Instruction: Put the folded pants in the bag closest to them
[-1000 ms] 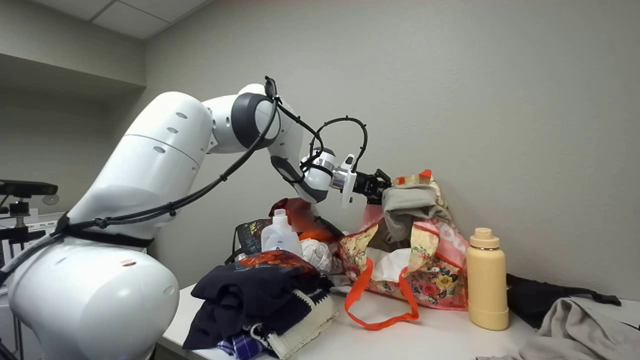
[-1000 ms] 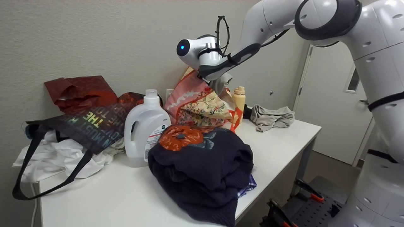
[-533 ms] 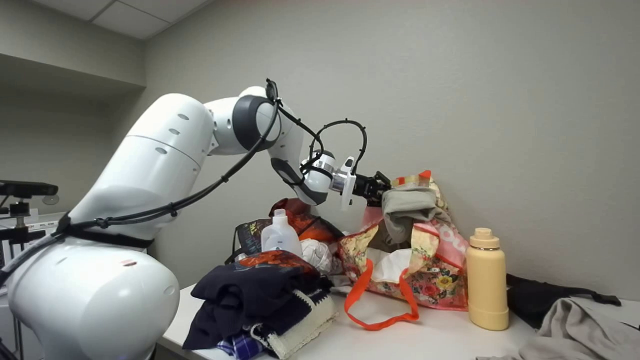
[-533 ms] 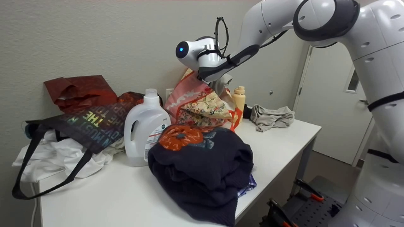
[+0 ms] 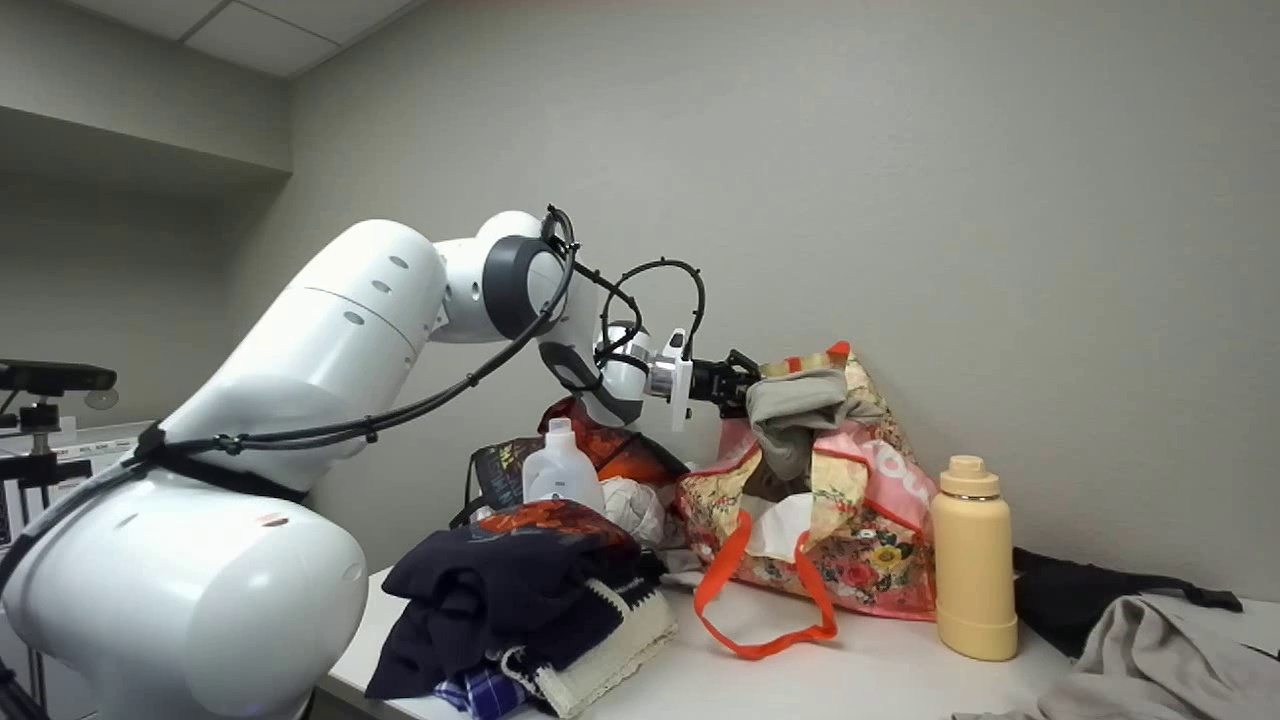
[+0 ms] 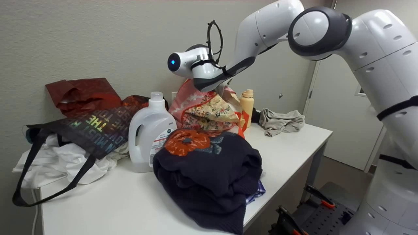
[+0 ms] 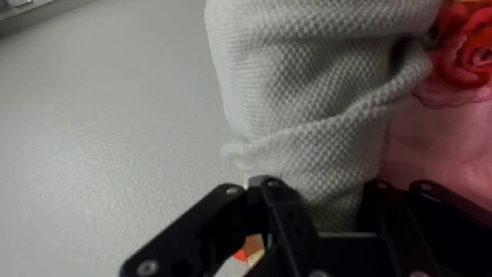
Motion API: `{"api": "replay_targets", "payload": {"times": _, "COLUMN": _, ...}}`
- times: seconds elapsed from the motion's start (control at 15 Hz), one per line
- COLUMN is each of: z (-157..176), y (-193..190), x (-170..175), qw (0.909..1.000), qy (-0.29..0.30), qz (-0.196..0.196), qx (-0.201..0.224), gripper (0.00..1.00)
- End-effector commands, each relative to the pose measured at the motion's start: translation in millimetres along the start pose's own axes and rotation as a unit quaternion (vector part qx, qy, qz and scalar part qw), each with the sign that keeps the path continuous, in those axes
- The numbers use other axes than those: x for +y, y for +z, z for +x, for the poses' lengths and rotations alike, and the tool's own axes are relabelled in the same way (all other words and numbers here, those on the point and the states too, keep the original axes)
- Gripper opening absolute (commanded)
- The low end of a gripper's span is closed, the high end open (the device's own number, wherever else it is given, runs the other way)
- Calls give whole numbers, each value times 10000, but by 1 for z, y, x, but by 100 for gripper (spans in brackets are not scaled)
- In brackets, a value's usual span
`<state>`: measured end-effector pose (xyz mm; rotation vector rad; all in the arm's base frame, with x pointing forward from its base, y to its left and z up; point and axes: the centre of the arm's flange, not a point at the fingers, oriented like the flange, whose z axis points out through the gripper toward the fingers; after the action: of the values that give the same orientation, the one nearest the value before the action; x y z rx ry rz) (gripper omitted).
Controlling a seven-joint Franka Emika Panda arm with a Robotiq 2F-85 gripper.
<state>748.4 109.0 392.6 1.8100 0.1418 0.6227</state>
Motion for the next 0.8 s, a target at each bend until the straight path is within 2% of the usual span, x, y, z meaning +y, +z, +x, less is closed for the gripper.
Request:
{"api": "replay_targets", "payload": {"times": 0.0, "z": 46, "y": -1, "x": -6, "qw": 9990, "qy": 163, "qz": 291, "qx": 298, "gripper": 8}}
{"api": "replay_targets", "payload": {"times": 0.2, "z": 60, "y": 2, "x": 3, "qw": 9962, "qy": 404, "qz": 634, "qx": 447, "gripper": 8}}
{"api": "replay_targets", "payload": {"times": 0.33, "z": 70, "y": 6, "x": 12, "qw": 9911, "qy": 576, "qz": 1036, "qx": 600, "gripper": 8}}
{"api": "replay_targets", "payload": {"times": 0.53, "z": 81, "y": 20, "x": 19, "qw": 9754, "qy": 826, "qz": 1867, "qx": 827, "gripper": 8}}
{"api": "replay_targets", "payload": {"times": 0.73, "z": 77, "y": 41, "x": 19, "qw": 9589, "qy": 1045, "qz": 2532, "qx": 746, "gripper": 8}}
